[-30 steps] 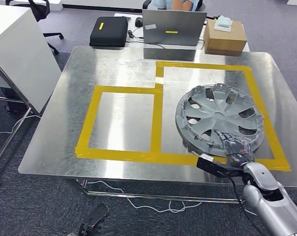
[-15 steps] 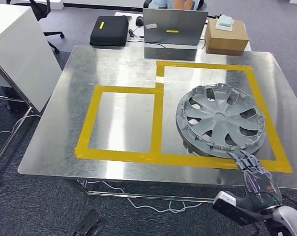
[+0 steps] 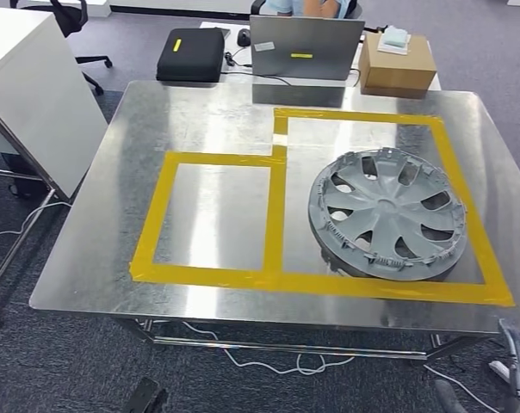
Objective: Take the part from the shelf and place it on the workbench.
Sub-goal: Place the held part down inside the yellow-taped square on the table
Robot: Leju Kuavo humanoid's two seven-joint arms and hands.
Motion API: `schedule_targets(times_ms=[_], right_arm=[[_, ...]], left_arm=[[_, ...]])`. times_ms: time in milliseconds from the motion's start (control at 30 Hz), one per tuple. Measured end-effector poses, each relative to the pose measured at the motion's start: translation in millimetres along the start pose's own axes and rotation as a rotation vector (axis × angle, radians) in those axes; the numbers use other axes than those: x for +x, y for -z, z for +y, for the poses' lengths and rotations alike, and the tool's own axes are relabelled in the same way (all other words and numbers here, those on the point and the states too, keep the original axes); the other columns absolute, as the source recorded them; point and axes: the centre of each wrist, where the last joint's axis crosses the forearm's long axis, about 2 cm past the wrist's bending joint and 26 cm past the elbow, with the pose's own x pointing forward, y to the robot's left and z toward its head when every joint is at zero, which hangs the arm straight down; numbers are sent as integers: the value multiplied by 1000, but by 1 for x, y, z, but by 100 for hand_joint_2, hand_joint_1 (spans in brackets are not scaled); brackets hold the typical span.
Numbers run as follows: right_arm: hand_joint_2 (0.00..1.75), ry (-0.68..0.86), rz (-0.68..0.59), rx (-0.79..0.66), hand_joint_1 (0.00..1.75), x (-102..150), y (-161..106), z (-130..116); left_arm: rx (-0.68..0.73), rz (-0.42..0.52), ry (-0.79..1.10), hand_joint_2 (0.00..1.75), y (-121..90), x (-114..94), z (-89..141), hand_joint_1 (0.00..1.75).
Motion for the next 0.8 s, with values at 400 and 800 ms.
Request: schedule_targets(times_ms=[400,800], right_arm=[[175,-17,837,-312,0,-116,-64,61],[175,-23,1513,-84,0,-94,-178,173]], left_arm=[[29,11,-39,0,-6,-9,-6,0],[39,12,-62,0,-7,-10,-8,0]])
